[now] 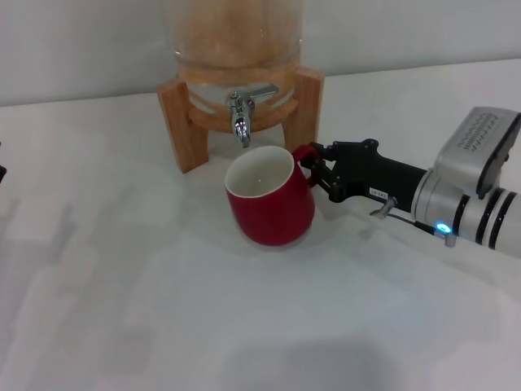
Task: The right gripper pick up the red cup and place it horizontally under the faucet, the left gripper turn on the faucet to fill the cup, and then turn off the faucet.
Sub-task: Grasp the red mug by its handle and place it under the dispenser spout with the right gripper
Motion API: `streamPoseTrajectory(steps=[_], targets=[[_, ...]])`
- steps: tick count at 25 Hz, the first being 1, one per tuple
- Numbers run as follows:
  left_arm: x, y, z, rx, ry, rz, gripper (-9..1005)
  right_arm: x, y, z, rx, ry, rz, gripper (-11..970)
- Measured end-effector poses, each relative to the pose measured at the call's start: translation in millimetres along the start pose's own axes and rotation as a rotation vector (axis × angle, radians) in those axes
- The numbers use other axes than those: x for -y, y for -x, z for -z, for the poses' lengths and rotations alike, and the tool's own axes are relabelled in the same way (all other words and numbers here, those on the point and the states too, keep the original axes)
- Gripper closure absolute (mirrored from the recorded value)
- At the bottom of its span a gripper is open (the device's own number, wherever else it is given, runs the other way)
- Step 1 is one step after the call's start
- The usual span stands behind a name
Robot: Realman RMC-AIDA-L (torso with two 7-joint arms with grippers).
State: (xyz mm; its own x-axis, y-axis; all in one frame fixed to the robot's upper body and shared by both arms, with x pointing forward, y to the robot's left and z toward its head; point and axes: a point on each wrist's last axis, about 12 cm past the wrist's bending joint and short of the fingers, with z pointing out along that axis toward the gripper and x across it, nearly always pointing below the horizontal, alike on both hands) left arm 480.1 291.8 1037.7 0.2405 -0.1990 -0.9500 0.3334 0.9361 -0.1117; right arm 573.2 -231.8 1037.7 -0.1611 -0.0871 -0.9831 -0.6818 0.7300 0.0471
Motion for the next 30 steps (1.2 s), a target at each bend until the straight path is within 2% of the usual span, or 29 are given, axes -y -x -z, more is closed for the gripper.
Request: streamPoseTrajectory(steps=[30], targets=[[1.4, -1, 0, -0.006, -0.009, 0.012, 120, 5.9, 7, -16, -0.049, -0.030, -0.007, 816]])
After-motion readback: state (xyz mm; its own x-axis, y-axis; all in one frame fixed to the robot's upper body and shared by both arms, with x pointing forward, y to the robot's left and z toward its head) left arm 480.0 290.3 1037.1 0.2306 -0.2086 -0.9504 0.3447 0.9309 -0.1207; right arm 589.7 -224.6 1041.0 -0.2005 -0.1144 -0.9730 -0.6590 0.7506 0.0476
